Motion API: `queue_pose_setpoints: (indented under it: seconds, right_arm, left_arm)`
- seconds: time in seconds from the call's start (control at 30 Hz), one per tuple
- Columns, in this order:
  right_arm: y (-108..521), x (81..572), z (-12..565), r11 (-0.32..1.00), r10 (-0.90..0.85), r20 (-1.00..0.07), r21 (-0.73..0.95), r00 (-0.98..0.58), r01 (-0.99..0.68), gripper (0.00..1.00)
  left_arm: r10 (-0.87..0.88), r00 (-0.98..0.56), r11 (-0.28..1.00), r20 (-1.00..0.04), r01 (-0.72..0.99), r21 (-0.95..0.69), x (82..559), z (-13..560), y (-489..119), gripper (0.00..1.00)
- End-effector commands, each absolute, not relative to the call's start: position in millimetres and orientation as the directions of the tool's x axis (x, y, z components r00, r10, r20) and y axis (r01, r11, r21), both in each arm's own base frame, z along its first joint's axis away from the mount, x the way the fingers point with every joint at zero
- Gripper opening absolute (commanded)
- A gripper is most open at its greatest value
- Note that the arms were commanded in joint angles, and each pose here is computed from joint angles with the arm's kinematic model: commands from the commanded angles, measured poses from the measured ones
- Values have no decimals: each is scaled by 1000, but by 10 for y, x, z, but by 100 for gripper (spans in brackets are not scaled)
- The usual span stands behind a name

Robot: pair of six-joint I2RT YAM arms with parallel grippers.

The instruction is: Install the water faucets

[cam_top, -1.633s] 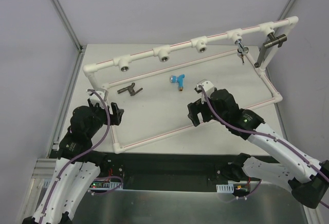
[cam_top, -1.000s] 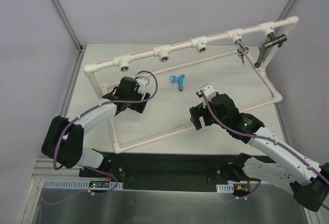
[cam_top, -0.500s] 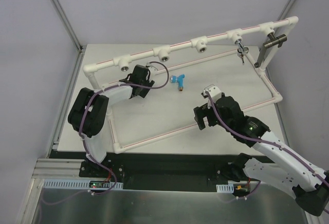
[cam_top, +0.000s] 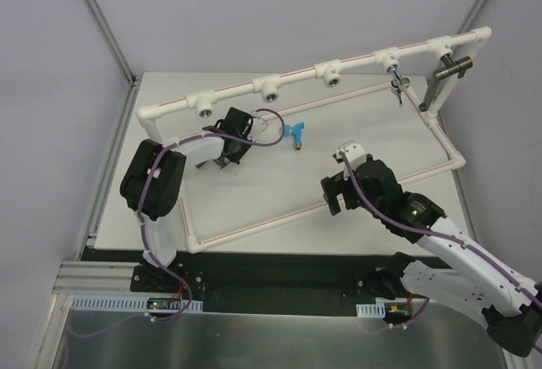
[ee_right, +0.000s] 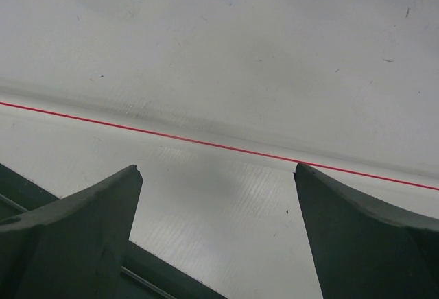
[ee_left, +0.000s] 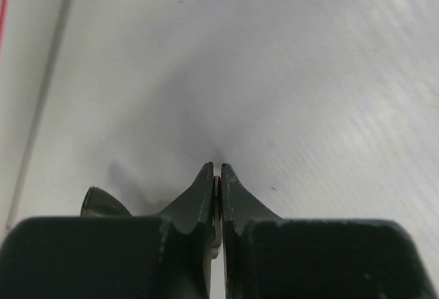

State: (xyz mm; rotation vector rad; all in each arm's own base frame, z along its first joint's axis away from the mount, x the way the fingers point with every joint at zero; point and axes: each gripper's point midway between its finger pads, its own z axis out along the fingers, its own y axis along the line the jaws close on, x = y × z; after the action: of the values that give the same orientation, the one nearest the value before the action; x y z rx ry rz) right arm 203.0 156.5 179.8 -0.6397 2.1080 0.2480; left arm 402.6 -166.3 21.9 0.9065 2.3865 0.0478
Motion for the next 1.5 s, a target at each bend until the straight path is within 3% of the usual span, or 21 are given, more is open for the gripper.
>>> queue_pose_setpoints:
  seconds: [0.0, 0.3, 0.43, 0.53, 0.67, 0.73, 0.9, 1.17, 1.47]
  right_arm:
    - [1598, 2102, 1844, 847, -355, -821, -80, -448, -525, 96]
    - [1671, 2233, 1846, 856, -340, -840, -90, -424, -509, 96]
    - [1666, 2269, 1819, 863, -337, -843, -98, -420, -496, 96]
    - [1680, 2265, 1765, 861, -342, -835, -95, -431, -500, 96]
    - [1702, 2252, 1699, 859, -341, -828, -82, -445, -505, 96]
    - [1701, 2248, 1678, 861, -339, -827, -79, -449, -503, 96]
    - [1676, 2219, 1655, 863, -334, -824, -73, -457, -499, 96]
    - [1658, 2184, 1605, 861, -338, -818, -70, -465, -503, 96]
    - [1620, 2139, 1628, 863, -331, -821, -64, -465, -501, 96]
  left_arm:
    - [610, -570, 697, -551, 717, 29, 3513, 603, -2122, 0]
    - [705, -435, 445, -560, 886, -129, 2461, 823, -2859, 0]
    - [721, -417, 407, -553, 901, -149, 2271, 820, -3026, 8]
    - [723, -438, 428, -535, 891, -151, 2255, 760, -3034, 15]
    - [723, -461, 458, -515, 878, -143, 2226, 711, -2983, 38]
    - [719, -469, 472, -513, 871, -134, 2221, 712, -2935, 43]
    - [713, -439, 526, -547, 851, 3, 2326, 842, -2665, 61]
    - [733, -461, 540, -500, 842, 15, 2326, 595, -2147, 60]
    - [789, -455, 497, -412, 867, -5, 2407, 277, -2196, 49]
